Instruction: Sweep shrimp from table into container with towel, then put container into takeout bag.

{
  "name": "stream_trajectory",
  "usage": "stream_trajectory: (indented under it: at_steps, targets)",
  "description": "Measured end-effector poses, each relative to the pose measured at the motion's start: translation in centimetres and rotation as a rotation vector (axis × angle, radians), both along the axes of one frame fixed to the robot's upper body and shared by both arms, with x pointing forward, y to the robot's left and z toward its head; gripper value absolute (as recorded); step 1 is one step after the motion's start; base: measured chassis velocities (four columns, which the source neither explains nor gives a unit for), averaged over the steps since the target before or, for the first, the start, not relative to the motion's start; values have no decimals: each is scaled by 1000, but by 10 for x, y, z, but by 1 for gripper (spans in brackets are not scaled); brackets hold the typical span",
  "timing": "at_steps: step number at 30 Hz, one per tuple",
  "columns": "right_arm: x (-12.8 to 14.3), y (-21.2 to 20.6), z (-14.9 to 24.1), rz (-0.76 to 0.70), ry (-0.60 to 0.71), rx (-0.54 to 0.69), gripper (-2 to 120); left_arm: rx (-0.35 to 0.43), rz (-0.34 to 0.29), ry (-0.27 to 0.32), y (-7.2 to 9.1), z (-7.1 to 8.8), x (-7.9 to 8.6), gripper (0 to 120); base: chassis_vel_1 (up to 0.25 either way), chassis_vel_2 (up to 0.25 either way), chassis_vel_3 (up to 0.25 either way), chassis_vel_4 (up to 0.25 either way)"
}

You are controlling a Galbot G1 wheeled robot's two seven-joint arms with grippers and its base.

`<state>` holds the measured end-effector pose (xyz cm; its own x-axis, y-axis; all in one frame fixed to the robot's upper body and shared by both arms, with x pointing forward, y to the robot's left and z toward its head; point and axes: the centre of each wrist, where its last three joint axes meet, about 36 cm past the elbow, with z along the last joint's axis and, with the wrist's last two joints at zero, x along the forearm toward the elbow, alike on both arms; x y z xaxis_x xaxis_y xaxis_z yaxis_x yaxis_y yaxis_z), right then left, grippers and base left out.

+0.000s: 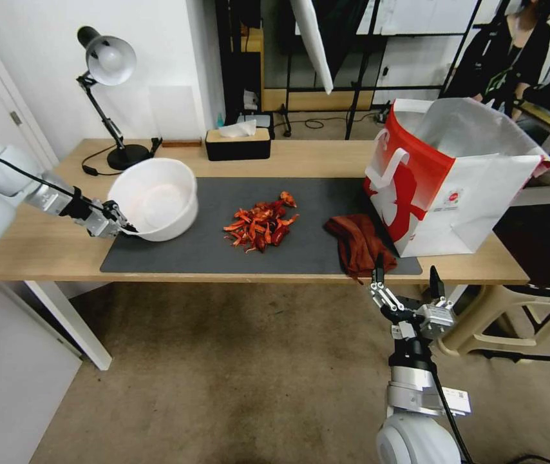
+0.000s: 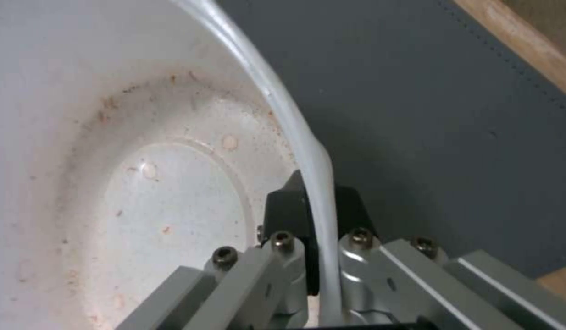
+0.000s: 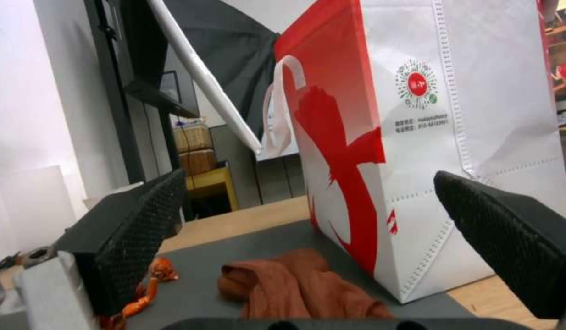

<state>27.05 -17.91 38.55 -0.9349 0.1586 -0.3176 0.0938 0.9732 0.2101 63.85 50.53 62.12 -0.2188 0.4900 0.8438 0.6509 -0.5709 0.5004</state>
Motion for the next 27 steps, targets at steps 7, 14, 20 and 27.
stream_trajectory:
  at_steps: [7, 14, 20, 27]
  targets:
    - [2, 1, -1, 4, -1, 0, 100, -6, -43, -8, -8, 22, 0, 0, 0, 0, 0, 0]
    - [4, -1, 0, 7, -4, -4, 100, -23, -148, -17, -30, 61, -6, 0, 0, 0, 0, 0]
    - [3, -3, 1, 7, -3, -7, 100, -41, -210, -13, -49, 73, -20, 0, 0, 0, 0, 0]
    - [3, -4, 1, 10, -1, -9, 100, -75, -311, 25, -85, 67, -58, 0, 0, 0, 0, 0]
